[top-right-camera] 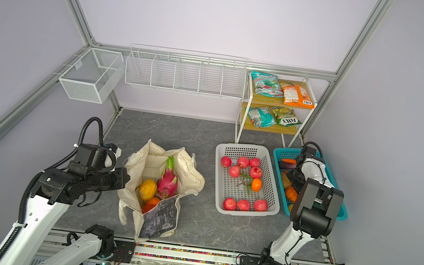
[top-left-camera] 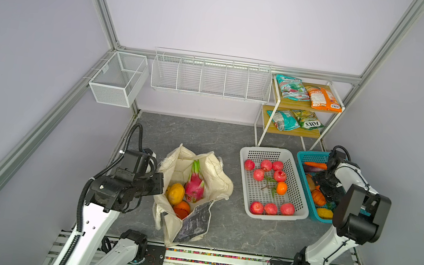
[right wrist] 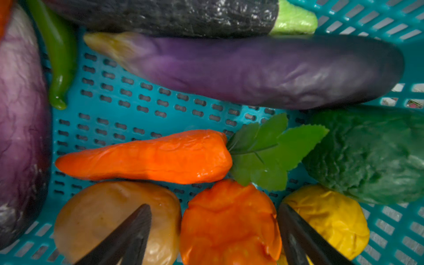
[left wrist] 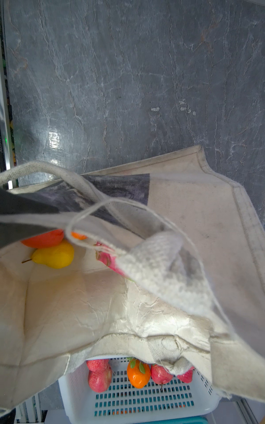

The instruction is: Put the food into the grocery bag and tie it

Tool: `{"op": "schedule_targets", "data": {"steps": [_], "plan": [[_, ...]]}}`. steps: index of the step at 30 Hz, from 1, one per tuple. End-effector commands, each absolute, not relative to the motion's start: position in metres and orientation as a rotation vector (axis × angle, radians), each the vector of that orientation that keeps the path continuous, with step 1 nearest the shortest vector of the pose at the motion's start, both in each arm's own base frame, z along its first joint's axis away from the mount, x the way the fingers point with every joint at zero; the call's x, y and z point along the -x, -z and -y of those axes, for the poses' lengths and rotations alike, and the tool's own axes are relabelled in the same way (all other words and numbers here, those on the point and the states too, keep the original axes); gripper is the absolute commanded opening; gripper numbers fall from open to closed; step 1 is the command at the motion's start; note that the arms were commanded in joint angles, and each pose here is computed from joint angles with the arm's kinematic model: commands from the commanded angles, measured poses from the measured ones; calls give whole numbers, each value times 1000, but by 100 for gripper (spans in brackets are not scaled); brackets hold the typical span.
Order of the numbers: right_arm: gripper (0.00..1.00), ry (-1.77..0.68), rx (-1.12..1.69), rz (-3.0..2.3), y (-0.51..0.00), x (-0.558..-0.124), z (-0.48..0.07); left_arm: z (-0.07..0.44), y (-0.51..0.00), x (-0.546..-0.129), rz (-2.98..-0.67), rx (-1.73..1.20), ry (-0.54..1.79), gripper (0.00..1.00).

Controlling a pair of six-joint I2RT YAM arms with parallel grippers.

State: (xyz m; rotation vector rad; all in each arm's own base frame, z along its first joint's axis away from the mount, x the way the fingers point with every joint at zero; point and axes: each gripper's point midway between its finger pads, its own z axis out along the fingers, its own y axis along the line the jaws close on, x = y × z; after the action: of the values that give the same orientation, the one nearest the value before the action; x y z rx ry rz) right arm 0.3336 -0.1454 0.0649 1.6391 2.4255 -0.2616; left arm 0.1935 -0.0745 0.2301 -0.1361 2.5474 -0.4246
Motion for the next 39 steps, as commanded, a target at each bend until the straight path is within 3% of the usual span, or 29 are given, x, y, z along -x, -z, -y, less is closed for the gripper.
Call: {"op": "schedule_targets", "data": {"steps": [1,21,30,39], "plan": [[89,278,-1674,-2457,-58,-326,142,69,-228,-188,-2566,137,393,0],[89,173,-1615,-2551,-45,-336,123,68,-228,-186,-2561,140,393,0],[100,153,-1603,-2557,-32,-339,121,68,-229,-187,-2562,141,385,0],[87,148,-1594,-2520,-36,-340,125,66,-230,-188,-2563,139,372,0]]}}
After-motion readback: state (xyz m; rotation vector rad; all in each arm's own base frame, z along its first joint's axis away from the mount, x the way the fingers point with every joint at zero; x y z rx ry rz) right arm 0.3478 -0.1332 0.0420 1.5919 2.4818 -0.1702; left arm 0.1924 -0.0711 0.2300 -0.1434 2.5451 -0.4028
